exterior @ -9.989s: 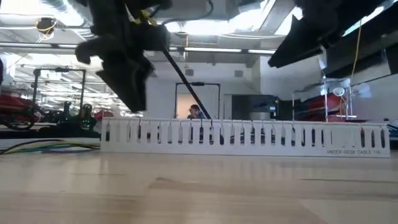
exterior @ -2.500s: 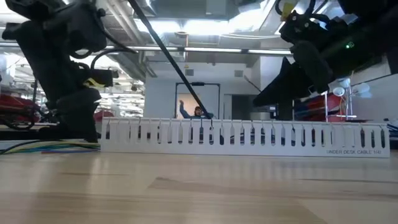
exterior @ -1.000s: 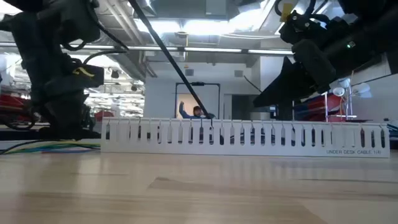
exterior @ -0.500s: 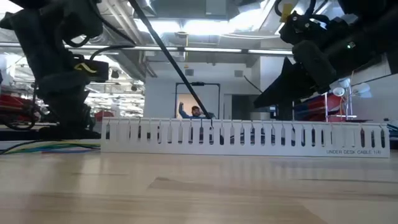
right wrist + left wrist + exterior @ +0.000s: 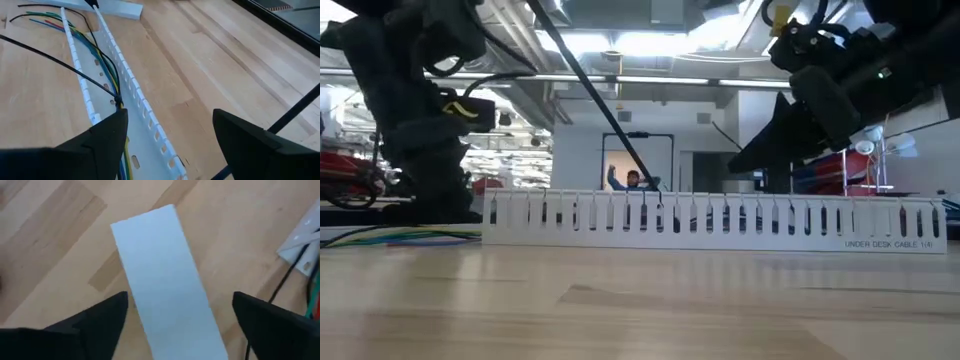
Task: Ziptie cables
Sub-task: Close the cable duct
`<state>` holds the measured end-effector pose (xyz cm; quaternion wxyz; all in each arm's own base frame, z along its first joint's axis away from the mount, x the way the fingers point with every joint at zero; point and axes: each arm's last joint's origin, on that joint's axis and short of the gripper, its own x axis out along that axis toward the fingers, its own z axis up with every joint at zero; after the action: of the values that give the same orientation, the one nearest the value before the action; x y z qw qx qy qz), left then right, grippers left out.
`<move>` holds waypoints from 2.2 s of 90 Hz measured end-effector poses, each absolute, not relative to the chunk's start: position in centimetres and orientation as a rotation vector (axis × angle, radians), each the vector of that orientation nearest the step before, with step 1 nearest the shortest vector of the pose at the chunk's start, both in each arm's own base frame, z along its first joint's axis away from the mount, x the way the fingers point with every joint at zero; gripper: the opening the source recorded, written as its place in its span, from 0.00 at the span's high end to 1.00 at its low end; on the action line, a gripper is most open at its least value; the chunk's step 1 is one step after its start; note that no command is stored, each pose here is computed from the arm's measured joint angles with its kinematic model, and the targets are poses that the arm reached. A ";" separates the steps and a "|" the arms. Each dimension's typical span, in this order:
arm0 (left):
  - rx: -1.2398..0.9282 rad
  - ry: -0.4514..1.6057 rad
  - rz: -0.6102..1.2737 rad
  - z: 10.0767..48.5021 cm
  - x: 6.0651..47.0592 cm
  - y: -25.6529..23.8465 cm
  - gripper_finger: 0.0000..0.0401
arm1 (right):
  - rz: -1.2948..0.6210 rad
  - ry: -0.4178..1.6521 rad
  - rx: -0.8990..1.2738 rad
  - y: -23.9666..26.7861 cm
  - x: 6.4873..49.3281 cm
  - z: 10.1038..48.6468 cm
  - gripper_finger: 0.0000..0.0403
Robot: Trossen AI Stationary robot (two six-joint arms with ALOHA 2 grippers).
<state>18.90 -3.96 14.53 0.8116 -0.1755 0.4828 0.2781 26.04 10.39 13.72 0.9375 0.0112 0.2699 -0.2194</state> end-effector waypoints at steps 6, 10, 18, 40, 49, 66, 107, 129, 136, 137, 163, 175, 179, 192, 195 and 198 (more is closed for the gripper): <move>-0.384 1.033 0.597 14.5 18.9 -4.0 0.05 | -0.448 0.552 0.023 10.4 26.0 13.7 0.29; -0.401 1.029 0.603 14.5 18.9 -4.0 0.04 | -0.448 0.551 0.023 10.4 26.0 13.7 0.29; -0.436 1.020 0.621 14.5 18.9 -4.0 0.04 | -0.448 0.552 0.023 10.4 26.0 13.7 0.29; -0.457 1.026 0.660 14.5 18.8 -3.7 0.04 | -0.448 0.551 0.023 10.4 26.0 13.7 0.29; -0.469 1.060 0.713 14.3 18.2 -3.5 0.04 | -0.447 0.552 0.024 10.4 26.0 13.7 0.29; -0.480 1.054 0.692 14.3 18.2 -4.1 0.04 | -0.451 0.550 0.022 10.4 26.0 13.7 0.29; -0.535 1.080 0.668 14.3 17.5 -5.7 0.04 | -0.454 0.548 0.021 10.4 26.0 13.7 0.29; -0.506 1.096 0.709 12.7 17.0 -6.1 0.04 | -0.454 0.548 0.021 10.4 26.0 13.7 0.29; -0.487 1.106 0.717 12.4 17.0 -6.1 0.04 | -0.454 0.548 0.021 10.4 26.0 13.7 0.29; -0.483 1.107 0.719 12.4 17.1 -6.1 0.05 | -0.454 0.548 0.021 10.4 26.0 13.7 0.29; -0.419 1.100 0.723 12.2 17.2 -5.9 0.23 | -0.453 0.547 0.022 10.4 26.0 13.7 0.29; -0.411 1.092 0.730 12.1 17.2 -5.8 0.33 | -0.453 0.547 0.022 10.4 26.0 13.7 0.29; -0.413 1.087 0.731 12.1 17.2 -5.8 0.36 | -0.453 0.547 0.022 10.4 26.1 13.7 0.29; -0.420 1.067 0.727 12.1 17.4 -5.8 0.41 | -0.453 0.547 0.022 10.4 26.1 13.7 0.29; -0.420 1.066 0.726 12.1 17.4 -5.8 0.41 | -0.453 0.547 0.023 10.4 26.1 13.7 0.29; -0.419 1.066 0.724 12.1 17.4 -5.8 0.41 | -0.453 0.547 0.023 10.4 26.1 13.7 0.29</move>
<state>17.43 -5.83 12.13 0.7792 -0.1938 0.4932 0.3349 26.05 10.38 13.73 0.9376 0.0110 0.2678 -0.2216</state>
